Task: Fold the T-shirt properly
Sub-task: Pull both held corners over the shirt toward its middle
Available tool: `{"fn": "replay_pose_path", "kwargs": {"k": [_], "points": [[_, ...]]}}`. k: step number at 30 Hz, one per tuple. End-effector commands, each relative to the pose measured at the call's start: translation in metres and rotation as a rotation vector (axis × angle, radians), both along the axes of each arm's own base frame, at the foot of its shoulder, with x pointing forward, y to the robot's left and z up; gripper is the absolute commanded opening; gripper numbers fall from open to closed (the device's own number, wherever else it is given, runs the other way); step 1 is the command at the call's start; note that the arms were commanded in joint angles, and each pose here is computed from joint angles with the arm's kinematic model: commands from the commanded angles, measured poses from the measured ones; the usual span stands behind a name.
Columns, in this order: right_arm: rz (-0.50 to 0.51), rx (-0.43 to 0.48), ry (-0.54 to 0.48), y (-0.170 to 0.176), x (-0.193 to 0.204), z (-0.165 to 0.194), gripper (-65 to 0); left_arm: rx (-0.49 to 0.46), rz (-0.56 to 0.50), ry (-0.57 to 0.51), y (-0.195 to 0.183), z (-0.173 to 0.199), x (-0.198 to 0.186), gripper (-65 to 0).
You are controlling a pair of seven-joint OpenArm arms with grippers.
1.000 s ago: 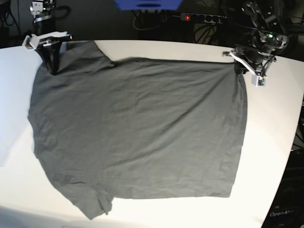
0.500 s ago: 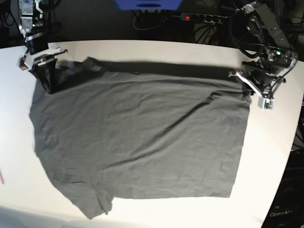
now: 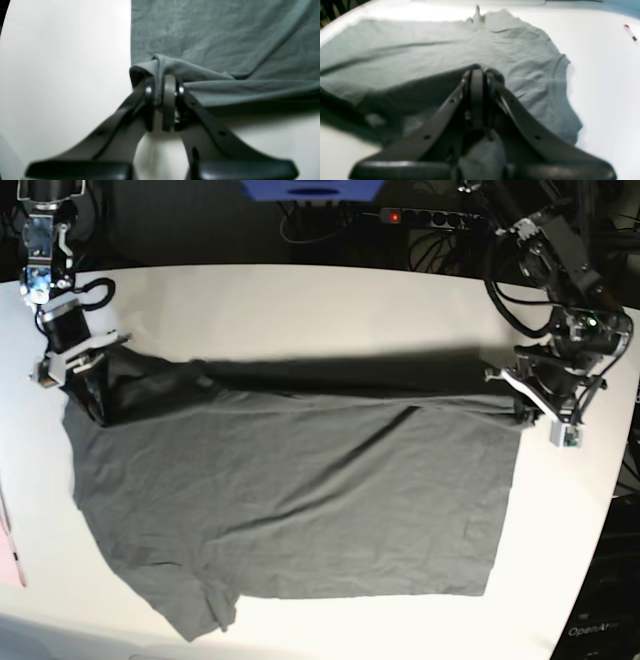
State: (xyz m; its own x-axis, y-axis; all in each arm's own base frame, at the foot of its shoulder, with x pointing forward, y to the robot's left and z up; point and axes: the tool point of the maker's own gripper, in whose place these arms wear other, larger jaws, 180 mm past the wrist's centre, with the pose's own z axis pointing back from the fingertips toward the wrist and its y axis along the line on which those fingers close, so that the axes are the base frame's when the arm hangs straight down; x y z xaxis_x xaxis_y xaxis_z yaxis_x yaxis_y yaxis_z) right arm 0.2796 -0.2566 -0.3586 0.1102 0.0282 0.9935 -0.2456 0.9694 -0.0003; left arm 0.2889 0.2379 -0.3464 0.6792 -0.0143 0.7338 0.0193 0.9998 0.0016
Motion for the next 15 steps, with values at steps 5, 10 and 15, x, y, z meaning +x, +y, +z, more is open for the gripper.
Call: {"fn": "replay_pose_path", "kwargs": {"k": [5, 10, 15], "points": [[0.022, -0.046, -0.058, 0.001, 0.021, 0.018, -62.1, -0.012, 0.007, -0.067, 0.004, 0.015, 0.025, -62.7], [0.018, -0.040, -0.071, 0.005, 0.035, 0.024, -62.0, -0.049, 0.004, -0.075, 0.001, 0.013, 0.041, -62.7], [0.018, -0.059, -0.078, 0.002, 0.051, 0.033, -62.1, -0.069, 0.006, -0.094, 0.000, 0.017, 0.055, -62.7]]}}
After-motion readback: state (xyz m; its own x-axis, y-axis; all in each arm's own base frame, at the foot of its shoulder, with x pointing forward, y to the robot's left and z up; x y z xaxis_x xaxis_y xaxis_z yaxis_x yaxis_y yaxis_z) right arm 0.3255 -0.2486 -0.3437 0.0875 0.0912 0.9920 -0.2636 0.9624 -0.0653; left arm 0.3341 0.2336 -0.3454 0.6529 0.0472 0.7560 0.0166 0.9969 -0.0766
